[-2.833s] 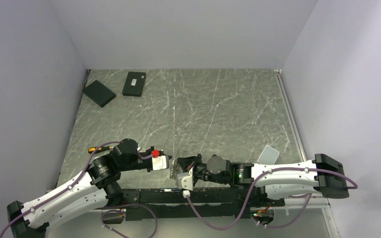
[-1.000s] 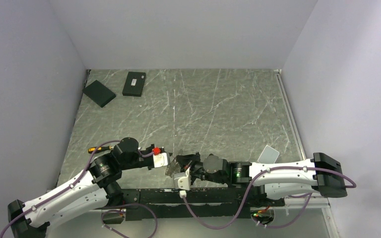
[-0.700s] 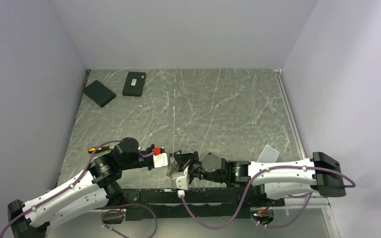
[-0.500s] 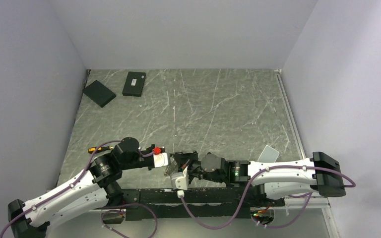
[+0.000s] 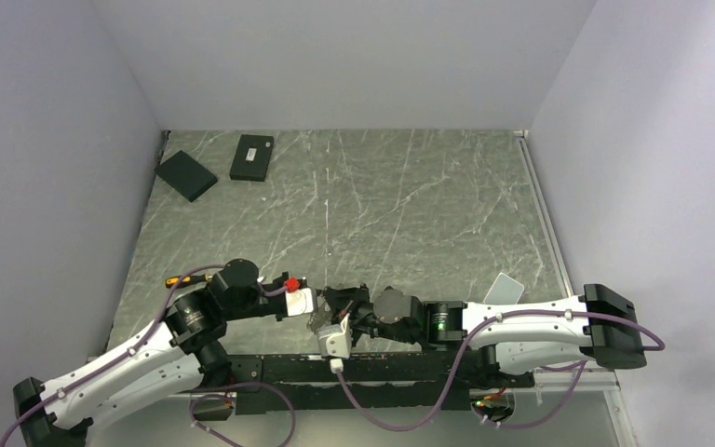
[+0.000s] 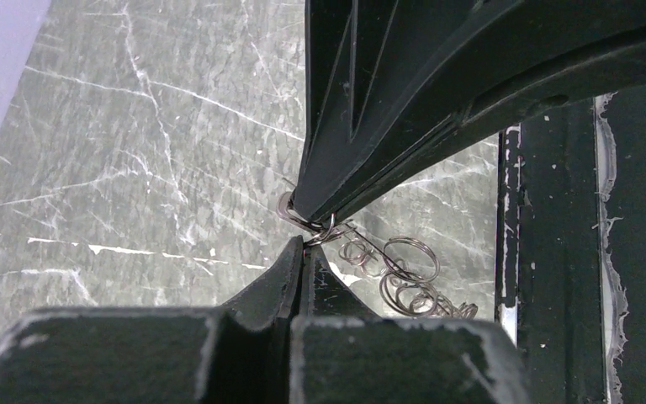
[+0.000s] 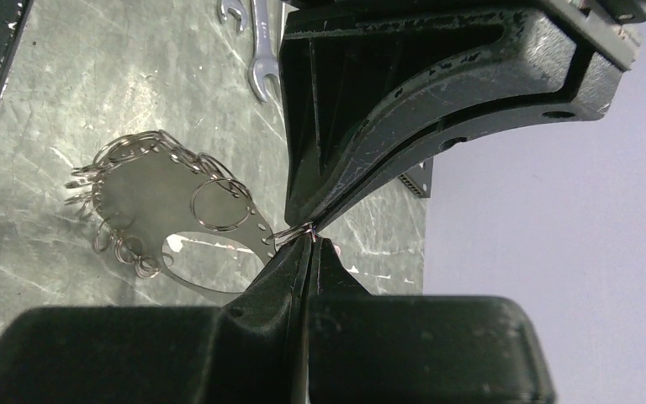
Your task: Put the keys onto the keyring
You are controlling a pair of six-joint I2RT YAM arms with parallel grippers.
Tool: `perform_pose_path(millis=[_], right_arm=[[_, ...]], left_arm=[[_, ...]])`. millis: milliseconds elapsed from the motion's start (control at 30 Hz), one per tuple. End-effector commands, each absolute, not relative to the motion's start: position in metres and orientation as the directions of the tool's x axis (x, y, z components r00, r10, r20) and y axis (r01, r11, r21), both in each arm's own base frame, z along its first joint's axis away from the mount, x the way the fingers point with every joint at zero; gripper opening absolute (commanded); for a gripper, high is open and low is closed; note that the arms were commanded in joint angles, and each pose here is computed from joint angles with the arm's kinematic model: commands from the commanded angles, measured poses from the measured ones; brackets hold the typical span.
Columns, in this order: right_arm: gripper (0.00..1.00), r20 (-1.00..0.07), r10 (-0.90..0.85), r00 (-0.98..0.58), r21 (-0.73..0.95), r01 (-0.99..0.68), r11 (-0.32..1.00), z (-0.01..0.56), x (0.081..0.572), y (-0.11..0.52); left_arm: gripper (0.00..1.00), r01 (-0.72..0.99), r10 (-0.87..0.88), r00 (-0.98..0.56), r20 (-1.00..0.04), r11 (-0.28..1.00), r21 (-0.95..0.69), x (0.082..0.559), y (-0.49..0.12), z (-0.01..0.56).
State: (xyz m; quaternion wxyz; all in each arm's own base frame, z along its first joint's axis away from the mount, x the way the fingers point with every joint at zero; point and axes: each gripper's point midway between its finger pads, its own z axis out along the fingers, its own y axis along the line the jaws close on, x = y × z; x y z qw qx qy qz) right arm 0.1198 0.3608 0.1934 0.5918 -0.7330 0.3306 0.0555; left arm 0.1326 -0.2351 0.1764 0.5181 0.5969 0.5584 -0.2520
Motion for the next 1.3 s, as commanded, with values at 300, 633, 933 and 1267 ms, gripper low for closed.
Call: perform_pose_path(millis=[300,633,933,1267], right_arm=[[0.0,-0.509,-0.338,0.792,-0.838,-0.545,-0.014,0.224,0.116,0.379],[0.0,-0.533,-0.331,0.779,-0.832,-0.554,0.036,0.23,0.122,0.378],[0.0,-0.545,-0.347,0.763,-0.83,-0.551,0.089,0.233,0.131,0.374],[0.0,-0.556,-0.384,0.737,-0.827,-0.539,0.162,0.235,0.143,0.368]], left_arm=[[0.0,0.903,0.31,0.377,-0.873,0.084,0.42,0.118,-0.239,0.2],[0.0,0.872,0.32,0.433,-0.843,0.087,0.481,0.124,-0.237,0.207],[0.29,0.857,0.303,0.462,-0.834,0.091,0.508,0.123,-0.236,0.214],[0.61,0.851,0.224,0.409,-0.885,0.256,0.458,0.129,-0.225,0.251]])
